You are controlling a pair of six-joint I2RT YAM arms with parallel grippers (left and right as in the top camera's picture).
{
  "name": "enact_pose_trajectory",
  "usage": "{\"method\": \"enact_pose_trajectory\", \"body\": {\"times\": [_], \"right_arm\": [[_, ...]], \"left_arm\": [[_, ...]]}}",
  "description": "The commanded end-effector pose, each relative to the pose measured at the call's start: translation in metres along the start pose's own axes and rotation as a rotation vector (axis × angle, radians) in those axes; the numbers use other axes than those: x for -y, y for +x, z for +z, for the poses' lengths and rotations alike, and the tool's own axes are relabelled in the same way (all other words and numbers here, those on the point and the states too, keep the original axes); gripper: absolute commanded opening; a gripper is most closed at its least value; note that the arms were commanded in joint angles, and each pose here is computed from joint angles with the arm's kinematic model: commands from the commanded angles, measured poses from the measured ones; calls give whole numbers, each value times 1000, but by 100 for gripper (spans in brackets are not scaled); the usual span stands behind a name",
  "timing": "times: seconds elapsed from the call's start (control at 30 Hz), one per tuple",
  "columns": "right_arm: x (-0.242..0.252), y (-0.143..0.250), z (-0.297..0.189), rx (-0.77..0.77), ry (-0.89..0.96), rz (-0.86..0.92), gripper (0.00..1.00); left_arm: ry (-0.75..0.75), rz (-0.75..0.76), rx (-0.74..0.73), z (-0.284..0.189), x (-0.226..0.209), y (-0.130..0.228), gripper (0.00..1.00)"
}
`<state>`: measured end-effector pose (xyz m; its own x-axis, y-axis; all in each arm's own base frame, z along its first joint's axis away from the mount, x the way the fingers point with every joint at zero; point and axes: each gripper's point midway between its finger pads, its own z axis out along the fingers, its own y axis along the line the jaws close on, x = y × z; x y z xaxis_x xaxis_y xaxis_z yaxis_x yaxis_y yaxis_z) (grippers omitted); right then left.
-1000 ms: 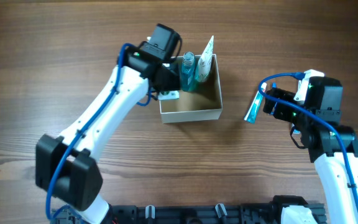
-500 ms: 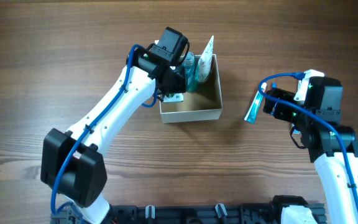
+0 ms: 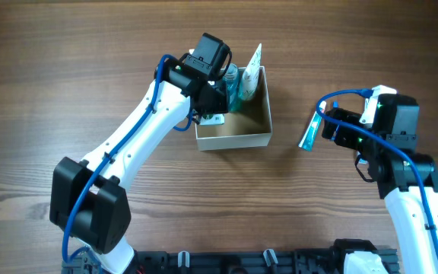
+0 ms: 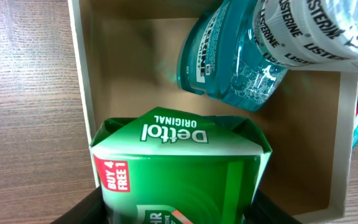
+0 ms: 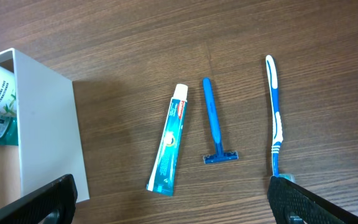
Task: Pack container
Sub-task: 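Lower the Dettol soap box into the box with the left gripper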
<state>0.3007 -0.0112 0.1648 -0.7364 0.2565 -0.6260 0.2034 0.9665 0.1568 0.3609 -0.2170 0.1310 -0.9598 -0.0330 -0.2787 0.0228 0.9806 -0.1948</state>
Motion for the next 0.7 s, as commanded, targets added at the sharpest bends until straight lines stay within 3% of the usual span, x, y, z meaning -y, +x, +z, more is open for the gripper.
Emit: {"method": "enact_pose_trajectory", "body": {"times": [0.0,0.13,0.5,0.67], "right_arm": [[-5,-8,-3,15,-14,10,100],[-5,-7,-3,15,-14,10,100],[-5,-7,-3,15,-15,11,100],[-5,-8,-3,15,-14,12,100]], "left_arm": [[10,-6,-6,0,3,0,57],[10,-6,-6,0,2,0,63],[5,-8,4,-3,1,-1,57],[-61,-9,91,-20,-11,-14,60]]}}
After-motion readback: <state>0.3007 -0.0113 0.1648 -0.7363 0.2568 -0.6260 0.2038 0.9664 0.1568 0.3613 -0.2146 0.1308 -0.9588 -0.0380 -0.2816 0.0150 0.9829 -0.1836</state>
